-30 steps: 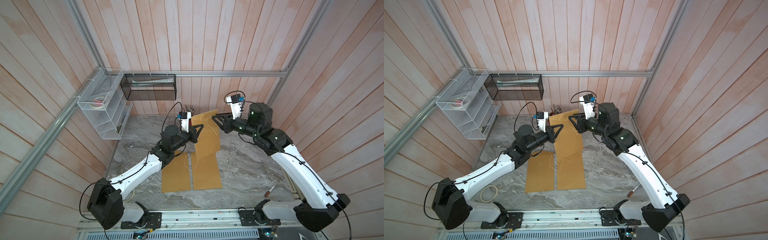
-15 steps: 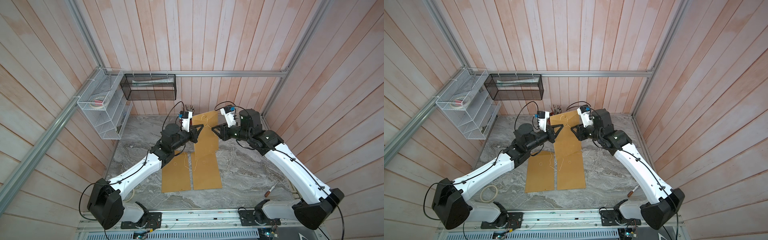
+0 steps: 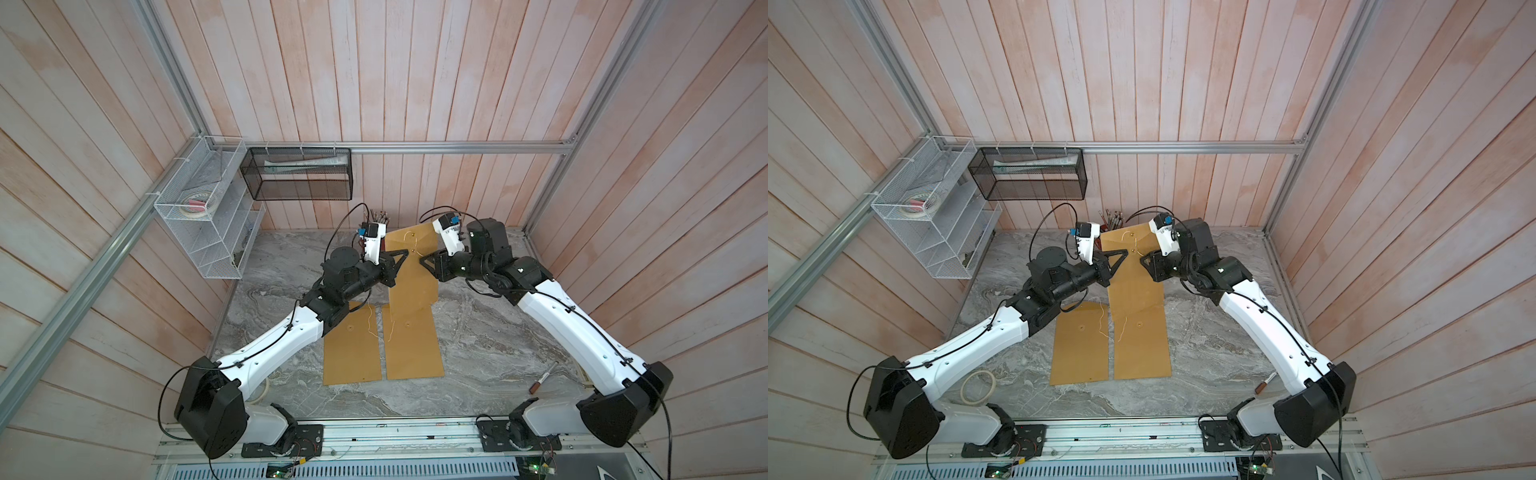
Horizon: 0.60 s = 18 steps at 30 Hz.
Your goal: Open the file bag
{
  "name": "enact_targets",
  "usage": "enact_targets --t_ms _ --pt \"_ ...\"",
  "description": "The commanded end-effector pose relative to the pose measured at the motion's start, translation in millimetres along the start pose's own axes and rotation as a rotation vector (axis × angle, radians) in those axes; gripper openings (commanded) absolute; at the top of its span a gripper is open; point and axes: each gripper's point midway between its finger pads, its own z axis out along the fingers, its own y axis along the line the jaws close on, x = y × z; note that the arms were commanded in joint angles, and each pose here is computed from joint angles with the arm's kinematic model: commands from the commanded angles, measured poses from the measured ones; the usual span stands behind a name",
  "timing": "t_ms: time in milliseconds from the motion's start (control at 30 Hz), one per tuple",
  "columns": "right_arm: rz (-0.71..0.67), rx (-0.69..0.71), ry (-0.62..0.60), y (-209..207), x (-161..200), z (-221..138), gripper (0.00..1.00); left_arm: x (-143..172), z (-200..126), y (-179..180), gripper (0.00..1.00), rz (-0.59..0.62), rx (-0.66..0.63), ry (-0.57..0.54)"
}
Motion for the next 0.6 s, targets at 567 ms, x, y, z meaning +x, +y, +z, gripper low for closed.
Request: enact_targets --t_ms 567 --pt "-0.002 0.003 -0.083 -2.5 -23.2 -6.3 0.00 -10.2 -1.1 -11.7 0.00 0.007 0.044 -0.025"
